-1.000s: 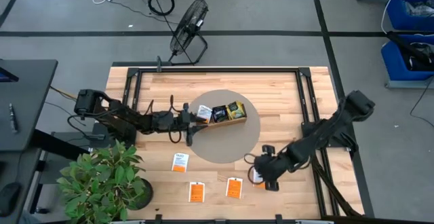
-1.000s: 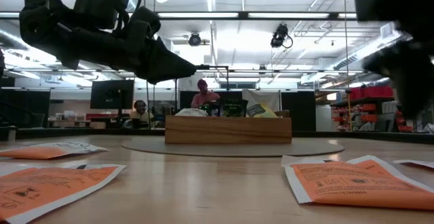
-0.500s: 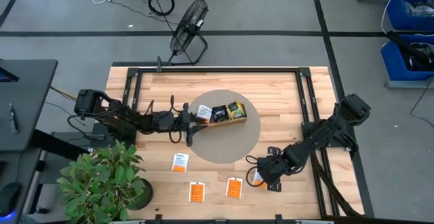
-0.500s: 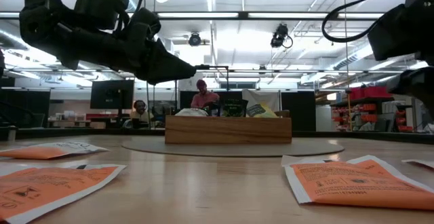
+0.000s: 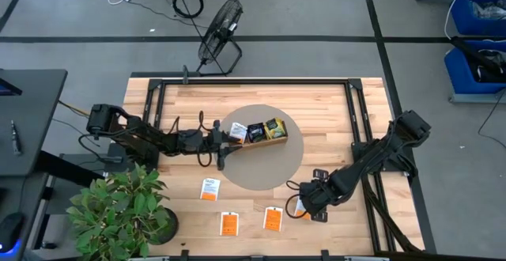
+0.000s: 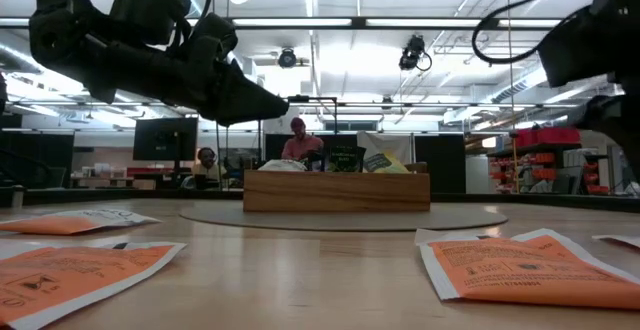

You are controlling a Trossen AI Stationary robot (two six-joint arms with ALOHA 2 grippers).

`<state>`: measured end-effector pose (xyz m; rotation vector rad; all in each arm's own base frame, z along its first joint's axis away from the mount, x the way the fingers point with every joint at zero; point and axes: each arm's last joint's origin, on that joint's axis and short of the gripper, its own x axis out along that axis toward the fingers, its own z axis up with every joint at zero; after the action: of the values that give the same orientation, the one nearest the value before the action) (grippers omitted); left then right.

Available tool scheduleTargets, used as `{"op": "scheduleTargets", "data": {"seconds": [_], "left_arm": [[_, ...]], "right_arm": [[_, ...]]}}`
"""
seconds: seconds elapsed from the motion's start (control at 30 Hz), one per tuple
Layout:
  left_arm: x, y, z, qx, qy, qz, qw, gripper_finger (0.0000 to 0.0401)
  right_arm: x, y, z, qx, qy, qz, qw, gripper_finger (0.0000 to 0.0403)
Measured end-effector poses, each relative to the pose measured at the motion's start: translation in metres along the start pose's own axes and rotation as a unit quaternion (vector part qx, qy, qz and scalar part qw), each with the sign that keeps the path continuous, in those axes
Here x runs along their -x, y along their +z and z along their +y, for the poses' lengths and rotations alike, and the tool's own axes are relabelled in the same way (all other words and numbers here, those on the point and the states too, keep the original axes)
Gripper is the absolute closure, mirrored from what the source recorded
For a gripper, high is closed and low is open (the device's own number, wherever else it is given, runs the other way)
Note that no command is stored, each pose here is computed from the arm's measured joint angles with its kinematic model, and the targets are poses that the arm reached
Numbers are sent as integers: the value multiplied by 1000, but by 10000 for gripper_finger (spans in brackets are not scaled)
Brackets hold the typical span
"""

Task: Pick & Place Tea
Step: Put the white tea bag into the left section of the wooden organizer

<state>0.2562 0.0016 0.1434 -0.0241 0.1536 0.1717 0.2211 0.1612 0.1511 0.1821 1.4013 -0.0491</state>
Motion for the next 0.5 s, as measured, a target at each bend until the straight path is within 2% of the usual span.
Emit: {"op": "scheduleTargets", "data": {"seconds": [0.13,0.5], "left_arm": [[0,0,0,-2,0,2,1000,275],[0,-1,0,-6,0,5,1000,275]], "right_arm": [[-9,1,4,4,4,2,1000,202],[-25,-2,7,17,-27,15,999,206]]}}
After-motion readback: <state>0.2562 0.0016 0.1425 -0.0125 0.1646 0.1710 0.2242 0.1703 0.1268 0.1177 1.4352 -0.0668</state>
